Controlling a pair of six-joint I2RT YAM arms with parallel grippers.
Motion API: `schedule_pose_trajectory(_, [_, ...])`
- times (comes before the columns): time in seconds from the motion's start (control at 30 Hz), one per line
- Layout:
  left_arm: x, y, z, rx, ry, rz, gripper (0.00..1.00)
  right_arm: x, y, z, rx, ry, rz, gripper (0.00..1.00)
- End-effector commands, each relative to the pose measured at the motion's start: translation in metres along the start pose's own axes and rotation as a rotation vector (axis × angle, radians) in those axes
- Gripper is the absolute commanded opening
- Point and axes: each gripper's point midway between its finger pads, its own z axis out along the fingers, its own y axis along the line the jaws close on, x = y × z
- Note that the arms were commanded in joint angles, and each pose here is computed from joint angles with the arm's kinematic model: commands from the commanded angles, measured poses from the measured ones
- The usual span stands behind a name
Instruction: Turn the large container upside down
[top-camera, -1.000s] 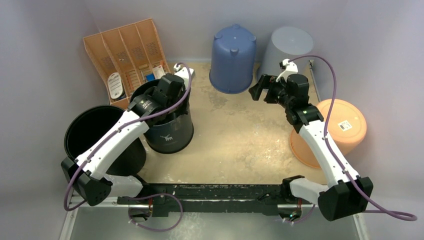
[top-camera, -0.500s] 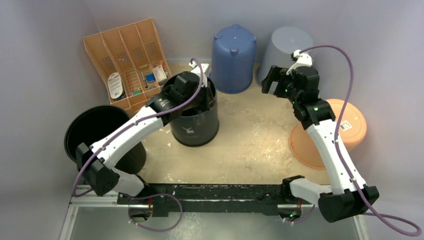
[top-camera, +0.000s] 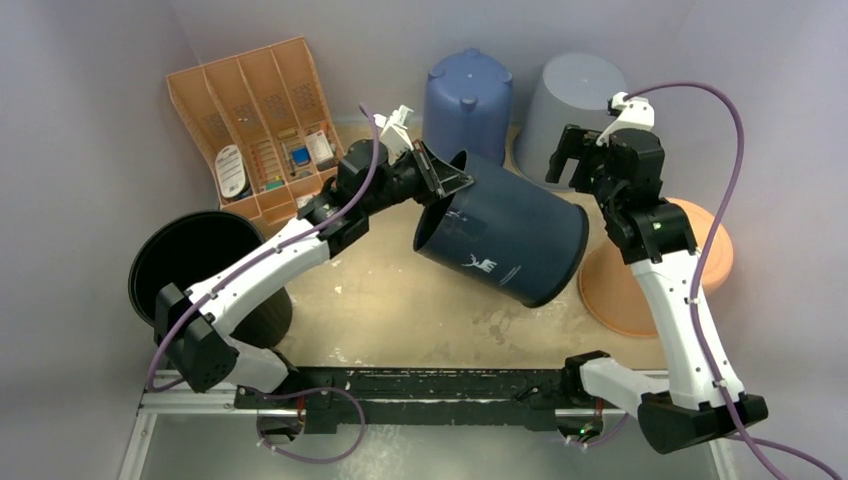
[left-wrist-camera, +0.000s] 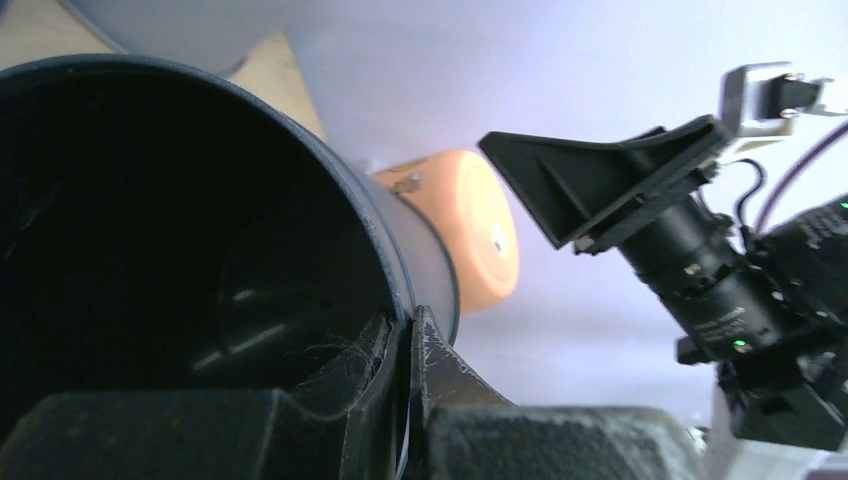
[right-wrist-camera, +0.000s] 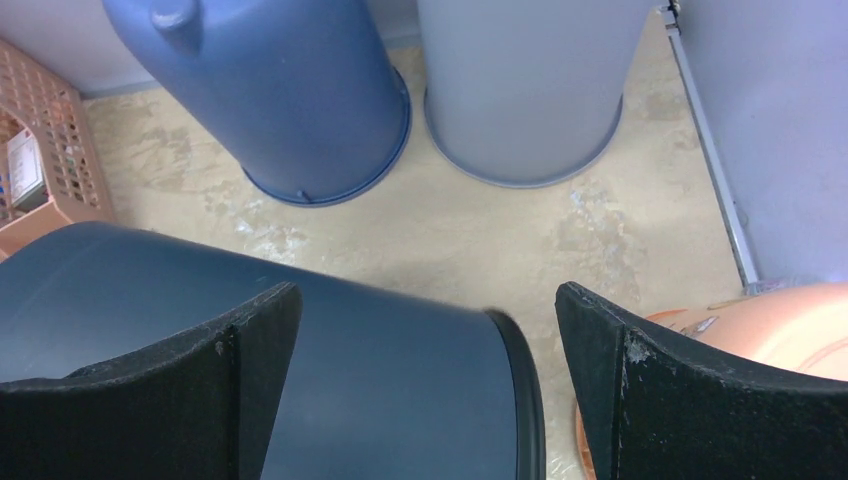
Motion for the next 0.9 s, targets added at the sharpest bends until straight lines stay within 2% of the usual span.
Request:
schedule_pose_trajectory(0.0, [-0.050,-0.068,-0.031,0.244,-0.154,0.007,0.00,0.001,0.009,-0.012,-0.072,0.007,0.010,1.00])
schedule_pose_trajectory(0.33, [-0.049,0.027,-0.063,0.032,-0.162,0.032,0.00,0.043,0.063,-0.028,-0.420,0.125,0.110,1.00])
schedule_pose_trajectory(0.47, [-0.036,0.065,-0.074,-0.099,-0.098,0.162,0.00,0.066,0.085,-0.033,-0.555,0.188,0.184,1.00])
schedule_pose_trajectory(0.73, [-0.004,0.149,-0.085,-0.377,0.056,0.320,0.00,0.093,0.091,-0.027,-0.602,0.267,0.287,1.00])
schedule_pose_trajectory(0.87, [0.007,0.184,-0.097,-0.499,0.104,0.368,0.00,0.094,0.086,-0.026,-0.630,0.260,0.351,1.00])
